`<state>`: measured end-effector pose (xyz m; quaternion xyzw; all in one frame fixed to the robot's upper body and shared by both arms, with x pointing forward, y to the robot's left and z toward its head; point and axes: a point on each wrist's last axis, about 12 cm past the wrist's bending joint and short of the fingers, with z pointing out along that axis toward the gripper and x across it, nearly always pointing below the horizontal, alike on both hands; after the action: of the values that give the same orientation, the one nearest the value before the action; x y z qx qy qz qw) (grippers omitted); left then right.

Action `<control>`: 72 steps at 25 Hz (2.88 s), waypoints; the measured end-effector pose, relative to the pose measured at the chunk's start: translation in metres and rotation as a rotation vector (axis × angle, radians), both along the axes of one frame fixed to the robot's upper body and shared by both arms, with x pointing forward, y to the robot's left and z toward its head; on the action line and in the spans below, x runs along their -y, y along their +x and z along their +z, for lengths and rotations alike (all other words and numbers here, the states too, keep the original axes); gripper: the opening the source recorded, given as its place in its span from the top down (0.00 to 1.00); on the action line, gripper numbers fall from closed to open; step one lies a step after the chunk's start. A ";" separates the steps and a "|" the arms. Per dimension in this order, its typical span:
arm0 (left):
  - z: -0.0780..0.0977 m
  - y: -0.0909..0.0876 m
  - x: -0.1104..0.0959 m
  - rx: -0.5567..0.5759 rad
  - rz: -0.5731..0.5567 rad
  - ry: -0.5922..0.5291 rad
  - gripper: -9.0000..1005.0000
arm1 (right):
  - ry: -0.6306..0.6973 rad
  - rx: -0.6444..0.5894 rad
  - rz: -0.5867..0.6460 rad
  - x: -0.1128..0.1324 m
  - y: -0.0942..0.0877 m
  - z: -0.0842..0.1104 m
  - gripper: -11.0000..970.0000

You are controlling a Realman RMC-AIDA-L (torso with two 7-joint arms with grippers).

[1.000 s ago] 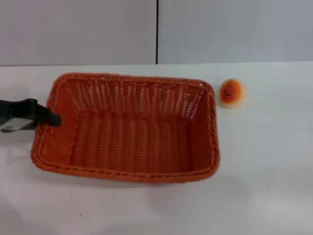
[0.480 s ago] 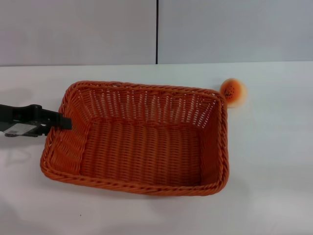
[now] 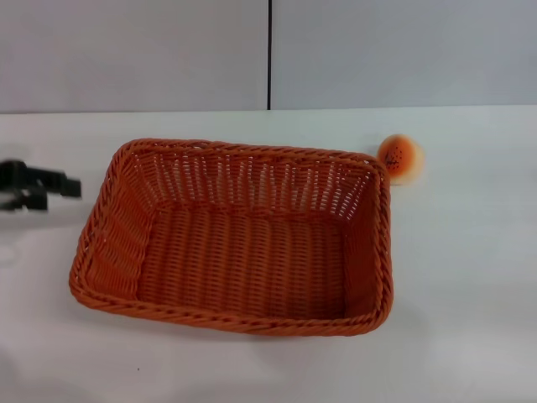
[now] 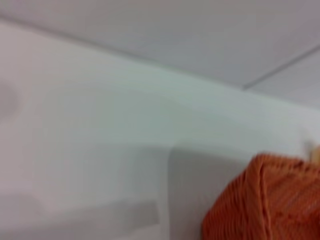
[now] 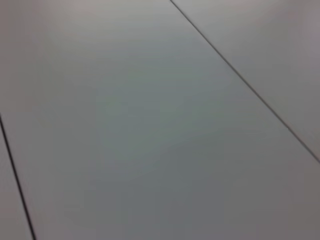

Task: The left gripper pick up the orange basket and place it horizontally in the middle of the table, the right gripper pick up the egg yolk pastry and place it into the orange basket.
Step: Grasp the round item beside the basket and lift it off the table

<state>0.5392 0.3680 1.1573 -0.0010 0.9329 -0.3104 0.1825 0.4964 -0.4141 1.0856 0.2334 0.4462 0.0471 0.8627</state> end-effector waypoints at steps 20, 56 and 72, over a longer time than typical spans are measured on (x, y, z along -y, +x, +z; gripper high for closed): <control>0.012 -0.008 -0.011 1.127 0.111 -0.332 0.31 | -0.028 -0.254 0.599 0.005 0.049 0.032 0.19; -0.045 -0.024 0.038 1.606 0.155 -0.201 0.31 | -0.331 -1.017 1.045 -0.064 0.120 0.033 0.19; -0.057 -0.038 0.040 1.614 0.196 -0.176 0.31 | -0.691 -1.308 1.154 -0.112 0.143 0.041 0.19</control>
<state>0.5013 0.3282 1.1003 0.1268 0.4822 -0.2706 0.8235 0.6394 -0.3018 1.1267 -0.3128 0.8787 0.1920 0.3052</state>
